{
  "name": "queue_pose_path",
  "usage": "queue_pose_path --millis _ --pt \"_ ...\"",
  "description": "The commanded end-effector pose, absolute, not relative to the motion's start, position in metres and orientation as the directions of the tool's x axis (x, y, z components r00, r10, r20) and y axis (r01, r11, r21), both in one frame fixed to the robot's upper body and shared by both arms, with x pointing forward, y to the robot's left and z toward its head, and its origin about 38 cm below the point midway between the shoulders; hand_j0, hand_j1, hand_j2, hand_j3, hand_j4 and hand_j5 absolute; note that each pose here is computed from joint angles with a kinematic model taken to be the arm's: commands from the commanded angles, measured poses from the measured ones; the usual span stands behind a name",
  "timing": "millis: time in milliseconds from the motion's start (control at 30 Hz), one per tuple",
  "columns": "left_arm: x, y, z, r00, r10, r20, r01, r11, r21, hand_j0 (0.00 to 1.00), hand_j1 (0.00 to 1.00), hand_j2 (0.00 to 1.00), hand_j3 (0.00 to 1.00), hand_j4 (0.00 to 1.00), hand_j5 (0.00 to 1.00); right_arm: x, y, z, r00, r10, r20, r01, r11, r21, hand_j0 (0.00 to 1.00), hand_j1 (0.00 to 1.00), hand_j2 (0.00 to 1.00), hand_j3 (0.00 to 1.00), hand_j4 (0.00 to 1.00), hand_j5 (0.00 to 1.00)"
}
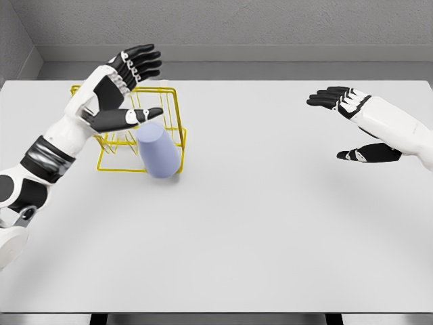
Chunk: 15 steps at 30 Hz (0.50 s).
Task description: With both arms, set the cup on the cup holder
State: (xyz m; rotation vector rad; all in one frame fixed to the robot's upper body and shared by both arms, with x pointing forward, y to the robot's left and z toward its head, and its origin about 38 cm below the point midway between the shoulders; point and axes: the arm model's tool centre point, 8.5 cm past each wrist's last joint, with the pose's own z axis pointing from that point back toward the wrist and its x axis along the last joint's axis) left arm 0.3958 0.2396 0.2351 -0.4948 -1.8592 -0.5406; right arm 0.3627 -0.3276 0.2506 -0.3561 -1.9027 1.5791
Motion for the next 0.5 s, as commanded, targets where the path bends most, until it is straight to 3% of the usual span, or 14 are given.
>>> queue_pose_path --millis 0,133,200,467 --pt "0.395 0.250 0.243 -0.358 0.062 0.932 0.557 0.815 0.160 0.89 0.89 0.89 0.89 0.89 0.89 0.363 -0.328 0.251 -0.763 0.572 0.300 -0.185 0.251 -0.950 1.00 1.00 1.00 1.00 1.00 1.00" --pt "0.394 0.272 0.249 -0.372 0.000 0.928 0.527 0.823 0.211 0.93 0.93 0.93 0.93 0.93 0.93 0.363 -0.327 0.251 -0.763 0.572 0.301 -0.186 0.251 -0.950 1.00 1.00 1.00 1.00 1.00 1.00" --pt "0.392 0.283 0.252 -0.384 -0.032 0.923 0.518 0.820 0.243 1.00 1.00 1.00 1.00 1.00 1.00 0.363 -0.328 0.251 -0.763 0.572 0.300 -0.185 0.251 -0.950 1.00 1.00 1.00 1.00 1.00 1.00" --pt "0.370 0.330 0.250 -0.439 -0.077 0.895 0.431 0.856 0.285 1.00 1.00 1.00 1.00 1.00 1.00 0.363 -0.327 0.251 -0.763 0.572 0.301 -0.186 0.251 -0.950 1.00 1.00 1.00 1.00 1.00 1.00"
